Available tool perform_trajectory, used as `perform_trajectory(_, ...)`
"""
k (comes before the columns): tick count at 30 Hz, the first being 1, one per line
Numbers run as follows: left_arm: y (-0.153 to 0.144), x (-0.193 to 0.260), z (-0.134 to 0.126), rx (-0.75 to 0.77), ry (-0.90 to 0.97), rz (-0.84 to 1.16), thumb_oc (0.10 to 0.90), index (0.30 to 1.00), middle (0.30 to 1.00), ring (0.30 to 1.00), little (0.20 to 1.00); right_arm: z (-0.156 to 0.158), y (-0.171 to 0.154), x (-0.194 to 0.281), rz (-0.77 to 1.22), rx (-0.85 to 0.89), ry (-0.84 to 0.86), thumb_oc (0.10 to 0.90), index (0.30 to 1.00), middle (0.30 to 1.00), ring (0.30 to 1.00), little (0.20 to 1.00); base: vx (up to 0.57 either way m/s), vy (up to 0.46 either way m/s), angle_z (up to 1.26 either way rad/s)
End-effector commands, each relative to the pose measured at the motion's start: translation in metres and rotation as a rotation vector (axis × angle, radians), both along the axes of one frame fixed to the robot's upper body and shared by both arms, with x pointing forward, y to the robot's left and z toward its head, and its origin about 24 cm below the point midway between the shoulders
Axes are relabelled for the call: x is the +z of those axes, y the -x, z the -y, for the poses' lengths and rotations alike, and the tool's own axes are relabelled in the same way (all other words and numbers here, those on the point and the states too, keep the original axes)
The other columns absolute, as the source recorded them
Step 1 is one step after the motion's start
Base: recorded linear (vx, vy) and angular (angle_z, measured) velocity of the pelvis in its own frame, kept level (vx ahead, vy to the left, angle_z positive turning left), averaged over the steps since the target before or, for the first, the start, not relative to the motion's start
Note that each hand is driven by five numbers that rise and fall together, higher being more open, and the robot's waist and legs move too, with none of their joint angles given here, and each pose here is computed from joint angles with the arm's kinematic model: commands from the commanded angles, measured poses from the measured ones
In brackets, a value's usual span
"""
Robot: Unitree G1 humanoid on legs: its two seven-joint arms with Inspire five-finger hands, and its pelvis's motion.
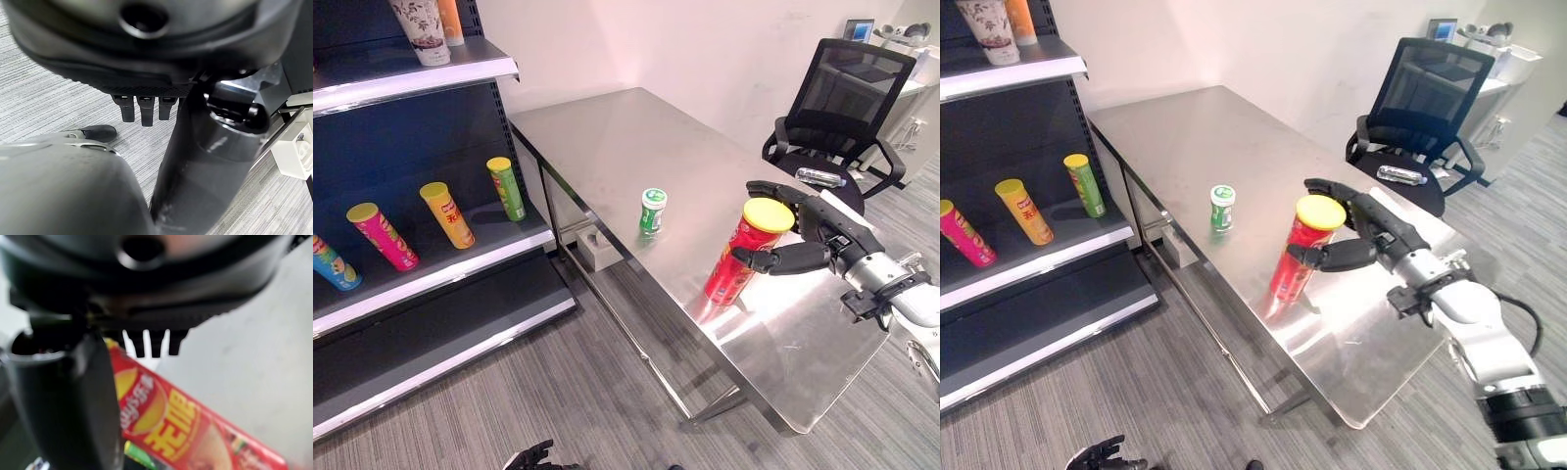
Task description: Put the goods on the table back onto the shelves and tidy them up.
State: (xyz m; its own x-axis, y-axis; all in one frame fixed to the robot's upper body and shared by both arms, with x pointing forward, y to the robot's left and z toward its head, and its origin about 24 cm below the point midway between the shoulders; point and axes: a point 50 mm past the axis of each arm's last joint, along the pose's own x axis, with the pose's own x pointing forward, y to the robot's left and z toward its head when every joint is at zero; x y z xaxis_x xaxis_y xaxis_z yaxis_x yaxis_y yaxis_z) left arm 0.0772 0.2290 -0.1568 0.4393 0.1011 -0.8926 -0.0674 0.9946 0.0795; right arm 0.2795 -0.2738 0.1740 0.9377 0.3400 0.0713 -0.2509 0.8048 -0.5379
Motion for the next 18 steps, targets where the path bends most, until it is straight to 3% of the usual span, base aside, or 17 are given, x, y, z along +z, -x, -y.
perform_trajectory(1, -0.0134, 0.0036, -0.0058, -0.064, -0.039, 0.029, 0.800, 0.900, 0.900, 0.900, 0.900, -0.0106, -0.0101, 0.0638, 0.253, 0.052, -0.033, 0.800, 0.900, 0.900, 0.900, 0.900, 0.00, 0.000, 0.00)
perform_trajectory(2, -0.0136, 0.0038, -0.0062, -0.065, -0.041, 0.030, 0.800, 0.900, 0.900, 0.900, 0.900, -0.0110, -0.0106, 0.0630, 0.248, 0.053, -0.030, 0.605, 0.608, 0.608, 0.608, 0.608, 0.00, 0.000, 0.00)
perform_trajectory(3, -0.0136, 0.0037, -0.0060, -0.066, -0.040, 0.029, 0.800, 0.900, 0.900, 0.900, 0.900, -0.0111, -0.0111, 0.0628, 0.247, 0.051, -0.030, 0.524, 0.486, 0.486, 0.486, 0.486, 0.00, 0.000, 0.00)
perform_trajectory(4, -0.0140, 0.0038, -0.0057, -0.065, -0.041, 0.031, 0.800, 0.900, 0.900, 0.900, 0.900, -0.0106, -0.0116, 0.0625, 0.249, 0.045, -0.034, 0.489, 0.434, 0.434, 0.434, 0.434, 0.00, 0.000, 0.00)
perform_trajectory(5, -0.0145, 0.0038, -0.0053, -0.066, -0.041, 0.032, 0.800, 0.900, 0.900, 0.900, 0.900, -0.0105, -0.0124, 0.0615, 0.249, 0.040, -0.041, 0.400, 0.300, 0.300, 0.300, 0.300, 0.00, 0.000, 0.00)
perform_trajectory(18, -0.0131, 0.0035, -0.0080, -0.048, -0.049, 0.022, 0.800, 0.900, 0.900, 0.900, 0.900, -0.0106, -0.0119, 0.0594, 0.275, 0.011, -0.051, 0.400, 0.300, 0.300, 0.300, 0.300, 0.00, 0.000, 0.00)
